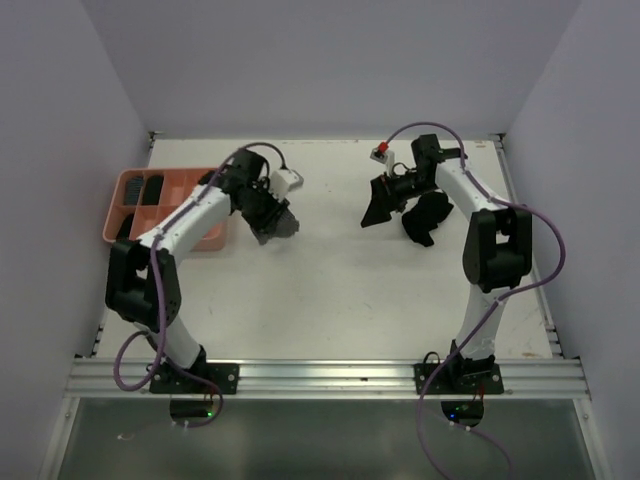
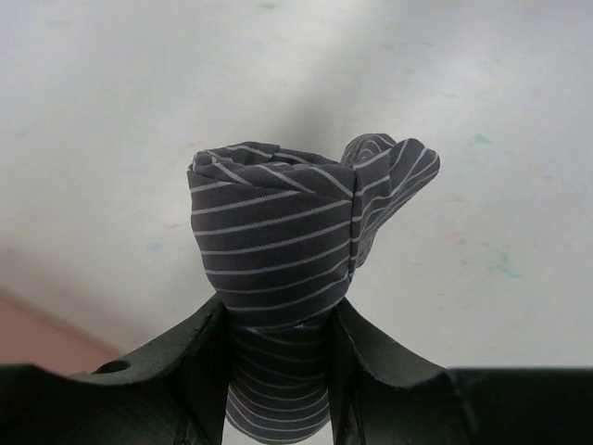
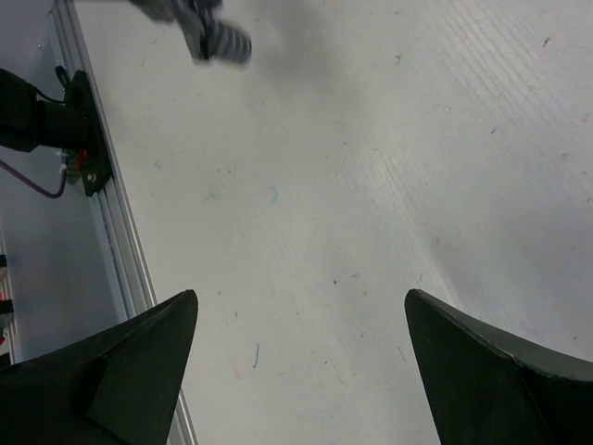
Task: Roll the underwear
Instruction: Place the rolled underwear into the container
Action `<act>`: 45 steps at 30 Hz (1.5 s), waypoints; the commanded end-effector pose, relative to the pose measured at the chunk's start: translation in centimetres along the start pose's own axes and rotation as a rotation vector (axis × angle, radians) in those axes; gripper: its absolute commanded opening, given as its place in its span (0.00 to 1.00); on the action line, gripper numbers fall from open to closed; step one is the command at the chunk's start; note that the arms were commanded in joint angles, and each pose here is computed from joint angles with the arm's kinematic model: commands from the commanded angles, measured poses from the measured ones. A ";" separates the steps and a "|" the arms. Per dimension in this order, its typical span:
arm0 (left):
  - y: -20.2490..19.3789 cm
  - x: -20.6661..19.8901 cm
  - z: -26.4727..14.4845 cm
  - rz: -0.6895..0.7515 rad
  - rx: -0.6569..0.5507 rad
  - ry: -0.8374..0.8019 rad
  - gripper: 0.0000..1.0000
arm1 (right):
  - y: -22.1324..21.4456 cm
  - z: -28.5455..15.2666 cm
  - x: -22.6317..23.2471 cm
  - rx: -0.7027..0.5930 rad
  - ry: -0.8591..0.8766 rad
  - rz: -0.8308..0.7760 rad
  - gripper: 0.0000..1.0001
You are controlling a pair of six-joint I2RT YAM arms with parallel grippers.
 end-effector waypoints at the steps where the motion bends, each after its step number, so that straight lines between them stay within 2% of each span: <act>1: 1.5 5.8 -7.9 -0.154 -0.105 0.240 0.00 | 0.2 -0.4 0.8 -0.027 0.006 -0.041 0.99; 4: 0.0 10.8 -11.9 -0.264 -0.134 0.382 0.00 | -0.2 -0.2 0.8 -0.022 0.012 -0.034 0.99; 7: -3.2 17.3 -17.8 -0.402 -0.156 0.603 0.00 | -0.4 0.0 0.7 -0.023 0.017 -0.033 0.99; 9: -4.1 19.9 -20.4 -0.445 -0.179 0.692 0.00 | -0.5 0.1 0.7 -0.027 0.024 -0.033 0.99; 11: -6.3 22.4 -21.7 -0.510 -0.168 0.741 0.00 | -0.4 0.2 0.6 -0.033 0.027 -0.028 0.99; 15: -7.8 26.2 -23.9 -0.575 -0.182 0.879 0.00 | -0.5 0.4 0.5 -0.036 0.034 -0.019 0.99; 19: -9.9 29.1 -24.3 -0.652 -0.140 0.978 0.00 | -0.9 0.6 0.5 -0.037 0.037 -0.018 0.99; 21: -10.8 30.3 -24.0 -0.684 -0.114 1.041 0.00 | -1.1 0.7 0.4 -0.031 0.036 -0.013 0.99; 27: -10.9 32.1 -21.1 -0.724 -0.095 1.054 0.00 | -1.5 1.2 -0.6 -0.016 0.031 0.006 0.99; 37: -8.9 31.4 -14.6 -0.699 -0.038 1.057 0.00 | -2.1 1.8 -1.3 -0.017 0.040 0.027 0.99; 45: -9.2 30.8 -9.1 -0.725 0.021 0.972 0.00 | -2.9 1.9 -1.5 -0.014 0.052 0.047 0.99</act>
Point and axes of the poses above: each gripper's point midway between its finger pads, its own z axis out along the fingers, its own x axis along the line the jaws close on, y = z × x, the point moved 4 cm from there along -z, back along the fingers, and after that the axes turned 3 degrees about -z, right-handed, at the moved point
